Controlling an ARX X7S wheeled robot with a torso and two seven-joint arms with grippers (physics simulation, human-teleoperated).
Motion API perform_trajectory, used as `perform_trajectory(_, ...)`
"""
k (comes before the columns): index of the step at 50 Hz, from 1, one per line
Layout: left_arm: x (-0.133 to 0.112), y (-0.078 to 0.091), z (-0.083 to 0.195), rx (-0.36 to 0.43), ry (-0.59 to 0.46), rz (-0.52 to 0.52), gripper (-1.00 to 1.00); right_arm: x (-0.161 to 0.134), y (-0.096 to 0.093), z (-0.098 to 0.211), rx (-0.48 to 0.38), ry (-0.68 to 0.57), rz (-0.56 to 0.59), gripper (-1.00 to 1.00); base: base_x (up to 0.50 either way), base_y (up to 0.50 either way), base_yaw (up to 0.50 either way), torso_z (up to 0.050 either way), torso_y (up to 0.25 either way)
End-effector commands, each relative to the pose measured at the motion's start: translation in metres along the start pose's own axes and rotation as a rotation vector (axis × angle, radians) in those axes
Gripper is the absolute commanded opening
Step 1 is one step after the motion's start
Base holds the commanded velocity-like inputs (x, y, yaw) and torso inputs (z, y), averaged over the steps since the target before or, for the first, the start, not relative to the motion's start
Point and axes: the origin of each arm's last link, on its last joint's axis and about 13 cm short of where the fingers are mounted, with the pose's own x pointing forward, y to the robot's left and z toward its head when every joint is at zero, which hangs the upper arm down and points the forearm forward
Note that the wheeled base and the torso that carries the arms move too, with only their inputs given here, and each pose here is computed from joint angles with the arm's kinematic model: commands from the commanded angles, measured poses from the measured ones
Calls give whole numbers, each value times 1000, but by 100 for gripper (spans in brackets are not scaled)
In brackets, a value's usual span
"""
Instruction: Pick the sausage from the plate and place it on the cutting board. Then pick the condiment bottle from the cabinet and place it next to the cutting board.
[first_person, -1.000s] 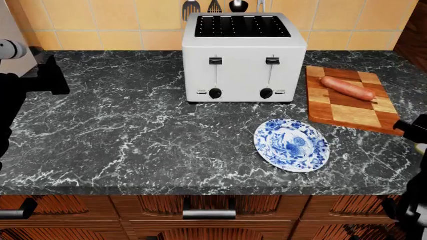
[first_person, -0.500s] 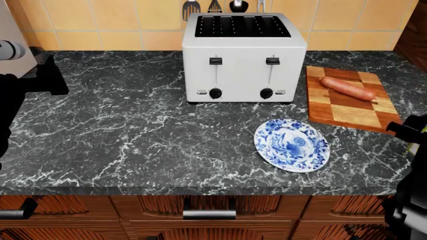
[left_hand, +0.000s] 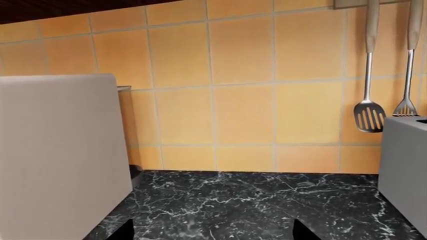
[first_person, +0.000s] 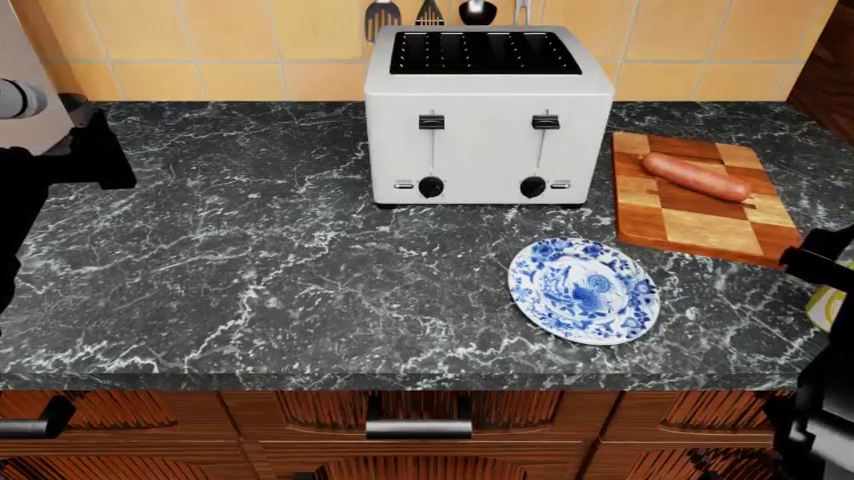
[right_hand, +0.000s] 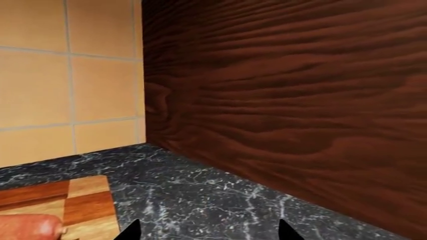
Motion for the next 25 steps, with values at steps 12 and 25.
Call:
perform_trajectory(12,0,0,-1,-6,0,1,100,-7,-4,14,40,-56,-26,100,0,0,0,0,0)
perform_trajectory(25,-1,1,-2,-12,0,-2,100,-15,2,45,78,-164,35,100,0,0,0,0,0)
